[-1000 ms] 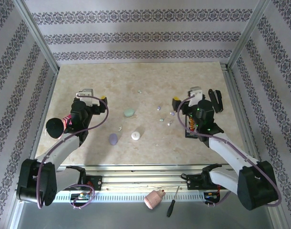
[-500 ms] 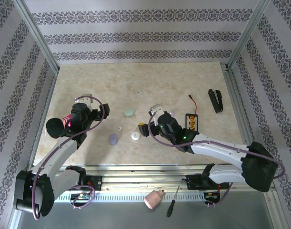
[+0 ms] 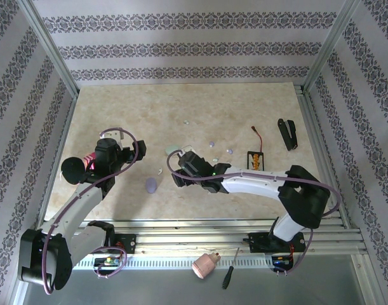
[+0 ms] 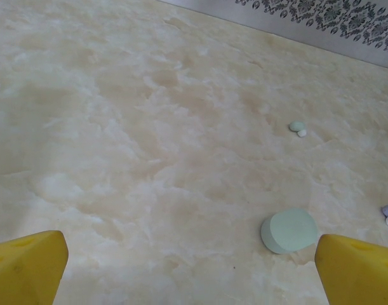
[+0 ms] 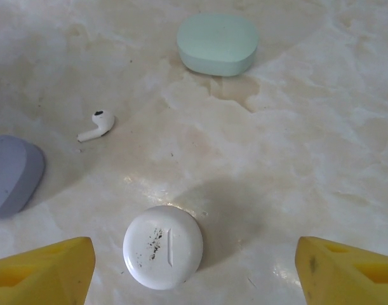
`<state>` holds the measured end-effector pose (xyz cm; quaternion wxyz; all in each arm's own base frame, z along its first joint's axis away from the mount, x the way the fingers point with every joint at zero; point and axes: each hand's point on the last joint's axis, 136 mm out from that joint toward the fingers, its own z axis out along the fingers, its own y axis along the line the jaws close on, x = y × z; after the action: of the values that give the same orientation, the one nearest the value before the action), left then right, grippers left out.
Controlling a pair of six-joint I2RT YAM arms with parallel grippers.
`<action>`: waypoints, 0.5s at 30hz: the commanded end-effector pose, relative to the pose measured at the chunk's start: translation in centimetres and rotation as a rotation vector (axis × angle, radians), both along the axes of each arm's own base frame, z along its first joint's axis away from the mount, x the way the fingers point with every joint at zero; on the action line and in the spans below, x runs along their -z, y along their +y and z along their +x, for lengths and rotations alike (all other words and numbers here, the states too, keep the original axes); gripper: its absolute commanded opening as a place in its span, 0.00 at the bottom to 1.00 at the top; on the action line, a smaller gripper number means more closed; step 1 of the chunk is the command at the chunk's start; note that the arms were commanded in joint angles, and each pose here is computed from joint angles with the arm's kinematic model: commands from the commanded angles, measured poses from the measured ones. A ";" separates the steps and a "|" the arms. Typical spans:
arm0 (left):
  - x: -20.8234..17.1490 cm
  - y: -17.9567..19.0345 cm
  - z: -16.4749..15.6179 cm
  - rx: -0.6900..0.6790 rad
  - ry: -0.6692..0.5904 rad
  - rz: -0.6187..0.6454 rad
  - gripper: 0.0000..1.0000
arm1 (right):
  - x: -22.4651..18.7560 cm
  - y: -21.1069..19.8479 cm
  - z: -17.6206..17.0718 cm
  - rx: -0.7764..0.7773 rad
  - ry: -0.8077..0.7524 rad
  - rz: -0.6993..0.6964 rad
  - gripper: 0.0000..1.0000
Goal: Insert the wireless bluetooth earbuds into the charging case
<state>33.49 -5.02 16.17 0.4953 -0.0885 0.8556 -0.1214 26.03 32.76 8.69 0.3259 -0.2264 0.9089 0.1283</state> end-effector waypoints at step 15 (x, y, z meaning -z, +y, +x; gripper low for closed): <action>0.6 0.2 -0.5 -0.012 0.047 0.028 0.99 | 5.1 1.5 -1.1 -0.054 0.141 -0.161 0.71</action>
<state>33.01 -4.75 15.36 0.4802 -0.0916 0.8652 -0.1119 25.36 33.66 3.76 0.2507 -0.2563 0.9301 0.0799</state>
